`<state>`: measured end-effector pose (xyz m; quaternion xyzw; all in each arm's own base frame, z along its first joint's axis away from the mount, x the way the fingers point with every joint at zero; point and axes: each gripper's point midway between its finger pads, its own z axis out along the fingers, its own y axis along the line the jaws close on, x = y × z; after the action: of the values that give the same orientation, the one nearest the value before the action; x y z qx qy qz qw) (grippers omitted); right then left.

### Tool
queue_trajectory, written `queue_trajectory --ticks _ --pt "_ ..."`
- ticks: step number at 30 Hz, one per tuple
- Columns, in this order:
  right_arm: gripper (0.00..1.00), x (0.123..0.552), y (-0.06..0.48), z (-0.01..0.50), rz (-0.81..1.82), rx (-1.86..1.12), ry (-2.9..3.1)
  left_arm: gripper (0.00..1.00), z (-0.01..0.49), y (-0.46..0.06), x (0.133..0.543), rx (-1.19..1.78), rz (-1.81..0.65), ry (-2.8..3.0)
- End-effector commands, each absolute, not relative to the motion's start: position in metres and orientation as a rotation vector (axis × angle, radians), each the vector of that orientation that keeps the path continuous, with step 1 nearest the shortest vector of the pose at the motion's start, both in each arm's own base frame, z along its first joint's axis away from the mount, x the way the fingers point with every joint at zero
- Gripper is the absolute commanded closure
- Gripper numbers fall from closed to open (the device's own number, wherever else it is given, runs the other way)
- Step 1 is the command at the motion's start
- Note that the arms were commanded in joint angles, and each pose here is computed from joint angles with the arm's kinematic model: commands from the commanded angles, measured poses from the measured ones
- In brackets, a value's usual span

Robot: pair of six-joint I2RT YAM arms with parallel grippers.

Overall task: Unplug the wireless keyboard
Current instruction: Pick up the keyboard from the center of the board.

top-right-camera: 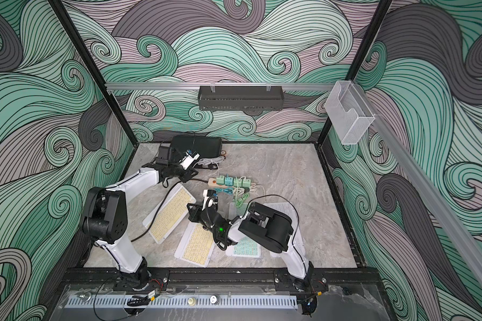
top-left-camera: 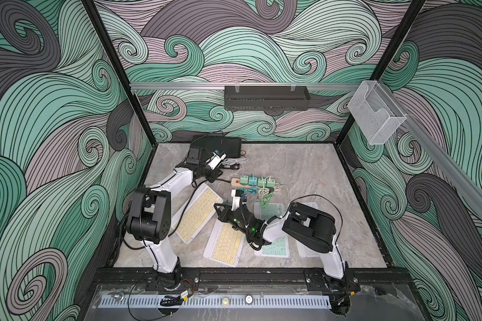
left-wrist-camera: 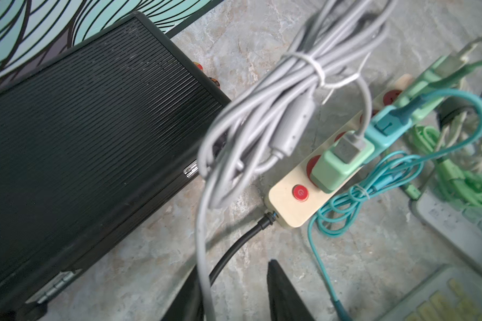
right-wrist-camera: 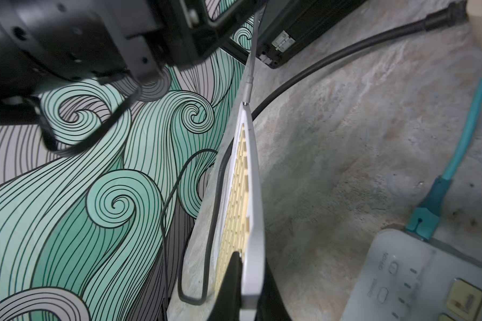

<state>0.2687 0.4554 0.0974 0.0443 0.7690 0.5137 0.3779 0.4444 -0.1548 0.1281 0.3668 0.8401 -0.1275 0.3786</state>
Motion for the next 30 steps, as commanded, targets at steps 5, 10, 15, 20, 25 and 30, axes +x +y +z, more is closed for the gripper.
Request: queue_trajectory --ticks 5,10,15,20,25,30 --pt "1.00 0.264 0.431 0.103 1.198 0.021 1.953 0.58 0.165 -0.143 0.436 0.793 -0.277 2.086" --pt "1.00 0.265 0.422 0.105 1.072 -0.003 2.028 0.56 0.198 -0.117 0.400 0.612 -0.202 2.094" --pt "1.00 0.264 0.405 0.120 1.032 -0.003 2.001 0.53 0.201 -0.093 0.352 0.354 -0.225 2.099" --pt "1.00 0.261 0.397 0.120 1.027 -0.009 2.001 0.01 0.191 -0.076 0.319 -0.111 -0.401 2.116" --pt "1.00 0.254 0.394 0.120 1.057 -0.031 1.996 0.01 0.166 -0.069 0.295 -0.394 -0.520 2.156" --pt "1.00 0.255 0.373 0.126 1.000 -0.005 1.971 0.02 0.128 -0.051 0.283 -0.777 -0.534 2.169"
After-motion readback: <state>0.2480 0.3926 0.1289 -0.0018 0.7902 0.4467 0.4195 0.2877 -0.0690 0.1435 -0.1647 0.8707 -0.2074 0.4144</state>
